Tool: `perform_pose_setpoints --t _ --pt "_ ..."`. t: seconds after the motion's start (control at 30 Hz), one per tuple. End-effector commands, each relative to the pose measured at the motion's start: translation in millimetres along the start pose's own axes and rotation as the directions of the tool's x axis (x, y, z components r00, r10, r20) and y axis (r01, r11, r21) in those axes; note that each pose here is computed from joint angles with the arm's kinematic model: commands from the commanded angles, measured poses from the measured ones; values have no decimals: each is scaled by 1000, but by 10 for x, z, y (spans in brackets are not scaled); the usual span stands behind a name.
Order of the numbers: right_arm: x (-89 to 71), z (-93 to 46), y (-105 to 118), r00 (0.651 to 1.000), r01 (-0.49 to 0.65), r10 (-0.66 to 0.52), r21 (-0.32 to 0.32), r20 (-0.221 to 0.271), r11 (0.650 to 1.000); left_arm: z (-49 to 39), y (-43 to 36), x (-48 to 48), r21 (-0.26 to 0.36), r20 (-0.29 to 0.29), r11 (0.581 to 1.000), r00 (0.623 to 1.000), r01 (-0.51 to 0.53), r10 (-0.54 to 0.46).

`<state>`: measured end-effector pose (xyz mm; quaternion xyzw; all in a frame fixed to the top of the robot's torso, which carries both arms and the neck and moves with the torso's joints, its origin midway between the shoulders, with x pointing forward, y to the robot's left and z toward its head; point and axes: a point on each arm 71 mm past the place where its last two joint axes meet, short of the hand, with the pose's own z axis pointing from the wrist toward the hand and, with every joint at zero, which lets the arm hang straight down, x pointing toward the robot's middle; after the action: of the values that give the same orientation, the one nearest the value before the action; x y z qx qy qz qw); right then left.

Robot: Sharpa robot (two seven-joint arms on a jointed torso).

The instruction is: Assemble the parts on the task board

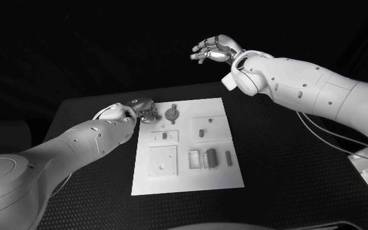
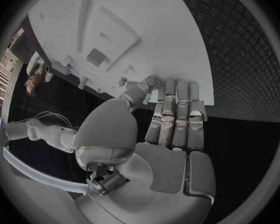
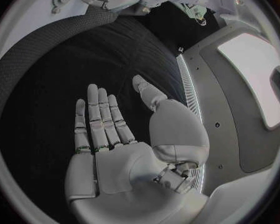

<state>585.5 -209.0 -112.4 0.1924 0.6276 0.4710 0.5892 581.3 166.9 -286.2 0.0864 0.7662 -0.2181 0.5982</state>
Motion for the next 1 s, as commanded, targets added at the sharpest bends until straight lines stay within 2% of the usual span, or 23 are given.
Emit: perform_pose_setpoints --t 0.03,0.1,0.33,0.53,0.77,1.0 --pt "0 4 8 1000 2 -2 -8 -3 1000 13 -30 -67 16 28 999 999 32 -32" --pt "1 6 7 1000 2 -2 -8 -3 1000 14 -29 -93 12 42 998 997 65 -66" --pt "-4 10 0 1000 2 -2 -6 -2 1000 19 -66 -167 28 59 995 994 92 -94" --pt "-9 14 -7 1000 3 -3 -4 -1 1000 20 -61 -232 30 66 994 992 103 -105" --pt "-9 16 -8 1000 3 -3 -3 -1 1000 23 -56 -217 13 36 992 992 124 -125" --pt "3 25 -5 1000 2 -2 -3 -3 1000 66 -132 -148 -15 -15 992 992 123 -123"
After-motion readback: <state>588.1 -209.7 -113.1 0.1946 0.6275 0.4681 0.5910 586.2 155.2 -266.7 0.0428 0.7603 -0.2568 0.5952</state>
